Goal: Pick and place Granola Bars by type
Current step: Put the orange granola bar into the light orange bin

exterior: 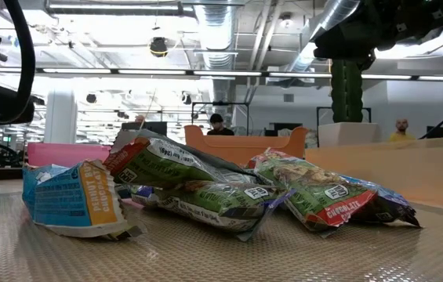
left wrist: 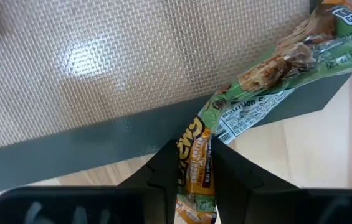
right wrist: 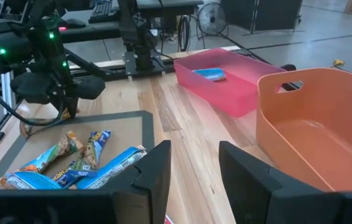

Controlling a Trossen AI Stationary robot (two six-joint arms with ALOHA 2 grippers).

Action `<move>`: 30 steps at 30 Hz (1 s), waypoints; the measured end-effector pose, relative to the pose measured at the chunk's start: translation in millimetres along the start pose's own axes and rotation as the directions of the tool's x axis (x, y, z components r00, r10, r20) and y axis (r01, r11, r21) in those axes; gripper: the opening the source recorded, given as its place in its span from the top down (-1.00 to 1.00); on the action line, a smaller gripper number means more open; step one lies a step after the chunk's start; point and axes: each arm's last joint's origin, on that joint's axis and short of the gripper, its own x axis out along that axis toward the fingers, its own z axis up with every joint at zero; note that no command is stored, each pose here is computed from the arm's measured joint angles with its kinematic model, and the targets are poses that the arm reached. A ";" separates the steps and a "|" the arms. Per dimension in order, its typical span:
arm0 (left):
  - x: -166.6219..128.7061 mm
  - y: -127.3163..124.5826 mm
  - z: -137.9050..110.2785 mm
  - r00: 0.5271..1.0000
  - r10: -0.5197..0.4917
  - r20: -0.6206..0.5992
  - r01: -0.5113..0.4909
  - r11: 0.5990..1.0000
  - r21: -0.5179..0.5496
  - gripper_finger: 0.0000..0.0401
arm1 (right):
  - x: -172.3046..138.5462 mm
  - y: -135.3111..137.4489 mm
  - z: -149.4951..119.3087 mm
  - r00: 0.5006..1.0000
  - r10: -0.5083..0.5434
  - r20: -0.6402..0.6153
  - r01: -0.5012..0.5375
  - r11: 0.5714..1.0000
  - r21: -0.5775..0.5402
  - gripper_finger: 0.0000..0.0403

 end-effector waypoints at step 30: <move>-70.7 9.3 46.0 0.935 0.076 0.346 -0.008 0.981 -0.195 0.74 | -0.1 -0.1 -0.6 1.000 0.002 -0.007 -0.002 1.000 -0.011 0.37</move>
